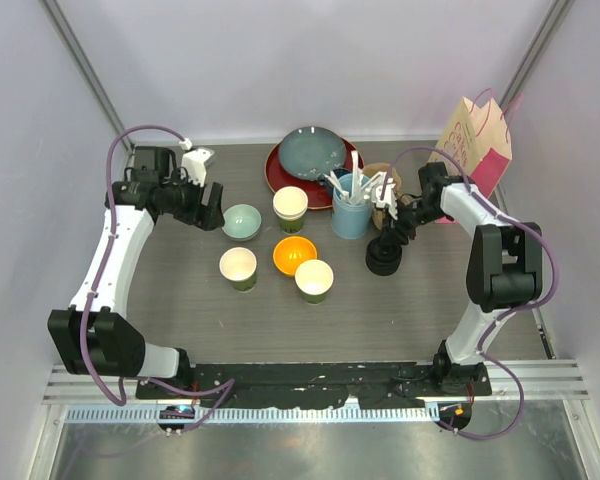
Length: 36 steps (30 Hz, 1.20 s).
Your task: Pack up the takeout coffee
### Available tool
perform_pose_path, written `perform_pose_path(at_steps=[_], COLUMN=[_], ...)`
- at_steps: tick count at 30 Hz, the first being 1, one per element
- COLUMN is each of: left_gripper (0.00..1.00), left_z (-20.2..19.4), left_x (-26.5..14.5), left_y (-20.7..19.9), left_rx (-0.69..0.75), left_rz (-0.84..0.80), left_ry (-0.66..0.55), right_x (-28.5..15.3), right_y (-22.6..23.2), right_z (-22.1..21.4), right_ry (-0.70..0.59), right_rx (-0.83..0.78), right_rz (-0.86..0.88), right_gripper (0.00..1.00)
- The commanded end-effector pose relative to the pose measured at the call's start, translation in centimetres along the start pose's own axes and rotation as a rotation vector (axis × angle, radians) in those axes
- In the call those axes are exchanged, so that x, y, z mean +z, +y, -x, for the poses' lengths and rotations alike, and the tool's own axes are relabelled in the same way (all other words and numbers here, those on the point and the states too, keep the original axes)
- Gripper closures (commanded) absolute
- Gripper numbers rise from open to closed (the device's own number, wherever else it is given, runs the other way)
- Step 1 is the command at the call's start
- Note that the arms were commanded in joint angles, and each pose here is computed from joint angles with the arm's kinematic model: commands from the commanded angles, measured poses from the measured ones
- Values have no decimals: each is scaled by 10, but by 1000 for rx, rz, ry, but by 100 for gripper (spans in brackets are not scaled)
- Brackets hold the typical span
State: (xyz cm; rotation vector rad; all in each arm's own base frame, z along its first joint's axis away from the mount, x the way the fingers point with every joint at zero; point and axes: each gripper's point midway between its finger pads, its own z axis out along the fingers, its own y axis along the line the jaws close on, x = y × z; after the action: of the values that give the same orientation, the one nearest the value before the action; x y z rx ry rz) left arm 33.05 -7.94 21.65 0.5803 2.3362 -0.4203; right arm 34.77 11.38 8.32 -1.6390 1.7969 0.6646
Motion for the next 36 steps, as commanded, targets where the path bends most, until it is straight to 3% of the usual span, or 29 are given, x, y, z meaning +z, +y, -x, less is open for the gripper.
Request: perform_pose_path(at_steps=[1,5,12,18,36], left_gripper=[21,21,21,21,21], left_z=[17,18,18,17,20], left_x=[-8,-10,-9,-10,-13], left_y=[0,0,1,1,-1], left_rx=[17,22,23,25,33], left_rz=[13,15,16,20,20], left_ry=[-43,-47,-45,-47,-61], right_x=[-3,-6,-13,-18,-42], right_y=[-6,-5,-1,2,-1], right_z=[7,9,13,27,50], right_ry=[-2,1,6,-38,-42], right_rx=[-5,-16,-36,-22,-13], right_rz=[-4,-12,-29,-47,-238], right_gripper=[65,85,88,99,99])
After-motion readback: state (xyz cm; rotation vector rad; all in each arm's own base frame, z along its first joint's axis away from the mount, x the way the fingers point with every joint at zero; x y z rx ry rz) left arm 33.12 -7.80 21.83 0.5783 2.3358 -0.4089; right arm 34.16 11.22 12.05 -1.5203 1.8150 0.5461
